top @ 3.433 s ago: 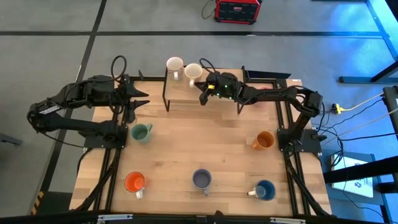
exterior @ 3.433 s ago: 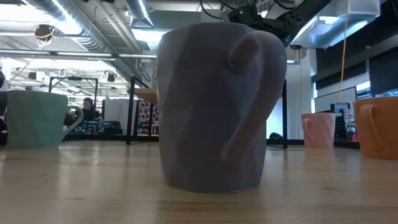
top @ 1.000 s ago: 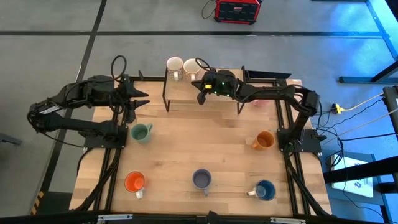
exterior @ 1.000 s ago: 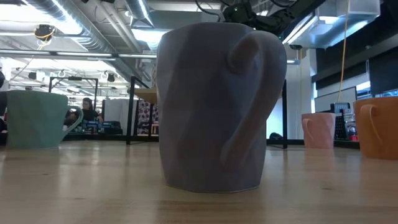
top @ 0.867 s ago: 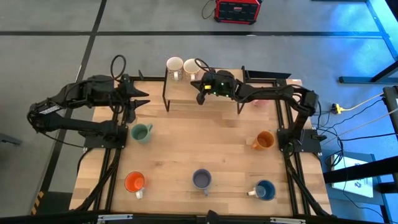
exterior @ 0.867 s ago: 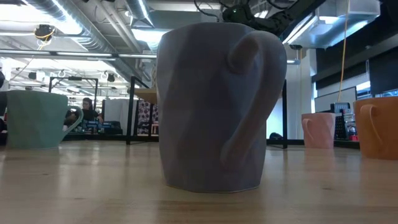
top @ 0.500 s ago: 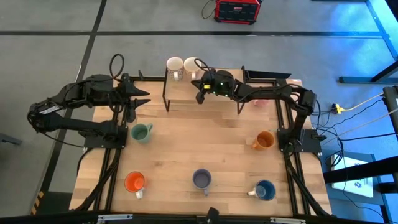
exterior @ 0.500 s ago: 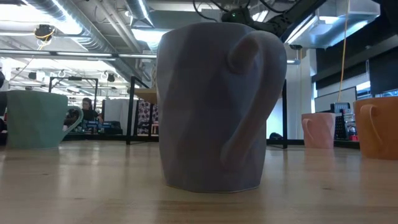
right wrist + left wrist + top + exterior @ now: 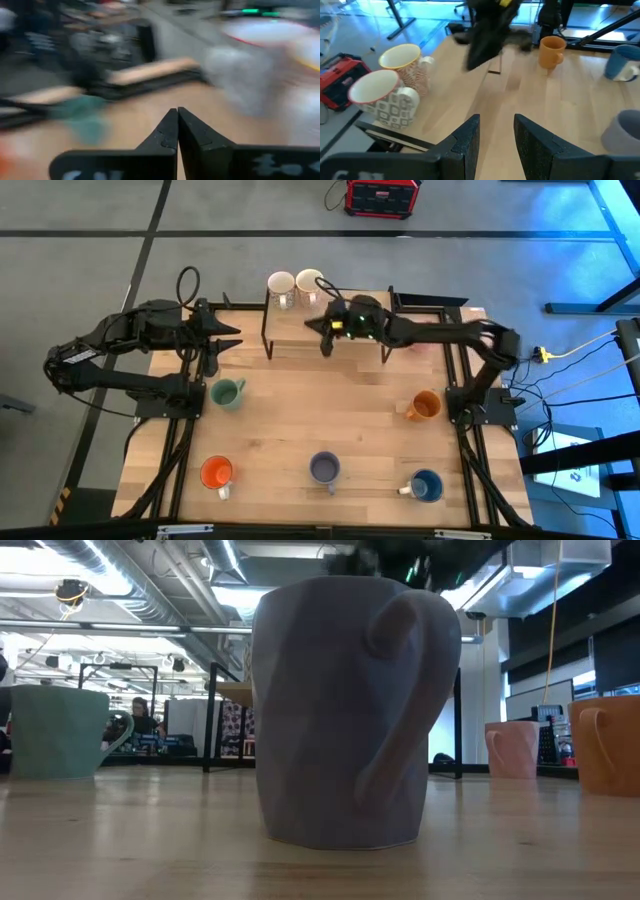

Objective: Place coffee mugs
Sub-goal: Put the orange mug on the shelf

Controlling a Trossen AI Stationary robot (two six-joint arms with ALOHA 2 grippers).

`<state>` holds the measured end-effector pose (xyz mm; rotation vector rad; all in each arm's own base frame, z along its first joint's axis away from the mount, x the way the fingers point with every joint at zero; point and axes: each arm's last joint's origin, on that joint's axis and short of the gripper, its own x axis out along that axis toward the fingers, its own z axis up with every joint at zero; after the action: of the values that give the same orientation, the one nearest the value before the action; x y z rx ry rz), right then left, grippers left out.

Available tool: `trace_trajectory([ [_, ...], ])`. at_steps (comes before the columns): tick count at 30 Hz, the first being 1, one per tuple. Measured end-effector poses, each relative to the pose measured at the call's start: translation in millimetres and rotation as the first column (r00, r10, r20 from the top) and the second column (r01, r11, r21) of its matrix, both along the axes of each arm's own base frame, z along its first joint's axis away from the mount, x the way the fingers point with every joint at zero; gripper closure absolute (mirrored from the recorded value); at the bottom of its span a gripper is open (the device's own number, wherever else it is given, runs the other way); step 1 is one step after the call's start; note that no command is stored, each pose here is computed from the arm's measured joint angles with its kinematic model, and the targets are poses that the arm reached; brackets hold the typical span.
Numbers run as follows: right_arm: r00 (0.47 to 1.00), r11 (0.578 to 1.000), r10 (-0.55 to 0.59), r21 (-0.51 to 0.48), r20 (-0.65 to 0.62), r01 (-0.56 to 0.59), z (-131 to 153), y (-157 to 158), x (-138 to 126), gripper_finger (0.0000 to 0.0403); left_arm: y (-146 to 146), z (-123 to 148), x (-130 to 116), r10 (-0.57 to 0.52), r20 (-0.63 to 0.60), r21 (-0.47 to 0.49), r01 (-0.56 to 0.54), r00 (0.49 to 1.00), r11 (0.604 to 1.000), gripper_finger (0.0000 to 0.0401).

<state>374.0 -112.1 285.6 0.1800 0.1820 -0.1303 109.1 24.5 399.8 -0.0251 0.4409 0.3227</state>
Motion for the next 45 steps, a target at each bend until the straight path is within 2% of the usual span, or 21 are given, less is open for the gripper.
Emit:
trace_trajectory([
  [3,0.991,0.988,0.133,0.081,-0.009,-0.132,29,46,-14,0.0402,-1,0,0,-0.029,0.005,-0.022,0.029,1.0,0.999,0.0287],
  [6,0.969,0.96,0.222,0.197,-0.112,-0.197,37,87,-31,0.0402,-2,-2,6,-0.083,-0.006,-0.05,0.082,0.997,0.995,0.0287],
  [11,0.917,0.931,0.244,0.341,-0.315,-0.131,31,151,-56,0.0402,-5,-7,23,-0.181,-0.044,-0.1,0.176,0.983,0.979,0.0287],
  [13,0.888,0.932,0.238,0.351,-0.393,-0.094,24,174,-63,0.0402,-6,-11,31,-0.206,-0.069,-0.114,0.198,0.976,0.974,0.0287],
  [17,0.862,0.944,0.196,0.328,-0.467,-0.037,10,210,-79,0.0402,-13,-20,52,-0.248,-0.123,-0.164,0.227,0.961,0.96,0.0287],
  [21,0.85,0.959,0.157,0.285,-0.503,-0.009,-8,238,-95,0.0402,-27,-29,68,-0.281,-0.161,-0.254,0.236,0.946,0.938,0.0287],
  [25,0.829,0.956,0.173,0.293,-0.532,-0.011,-23,264,-114,0.0402,-52,-38,81,-0.282,-0.192,-0.364,0.198,0.94,0.91,0.0287],
  [27,0.831,0.953,0.179,0.302,-0.526,-0.013,-23,275,-121,0.0402,-67,-42,83,-0.298,-0.213,-0.432,0.185,0.93,0.883,0.0287],
  [30,0.833,0.958,0.199,0.283,-0.516,-0.054,-23,291,-133,0.0402,-87,-49,74,-0.333,-0.285,-0.555,0.128,0.899,0.822,0.0287],
  [36,0.83,0.959,0.236,0.258,-0.506,-0.115,-23,309,-147,0.0402,-118,-59,44,-0.37,-0.493,-0.727,-0.14,0.787,0.672,0.0287],
  [39,0.826,0.959,0.243,0.256,-0.509,-0.124,-23,311,-150,0.0402,-131,-59,35,-0.365,-0.528,-0.756,-0.229,0.767,0.613,0.0286],
  [42,0.813,0.956,0.257,0.258,-0.523,-0.136,-24,312,-152,0.0402,-136,-59,31,-0.325,-0.547,-0.759,-0.294,0.771,0.581,0.0276],
  [45,0.811,0.956,0.264,0.254,-0.522,-0.147,-24,316,-155,0.0402,-140,-60,26,-0.263,-0.564,-0.742,-0.339,0.783,0.579,0.0257],
])
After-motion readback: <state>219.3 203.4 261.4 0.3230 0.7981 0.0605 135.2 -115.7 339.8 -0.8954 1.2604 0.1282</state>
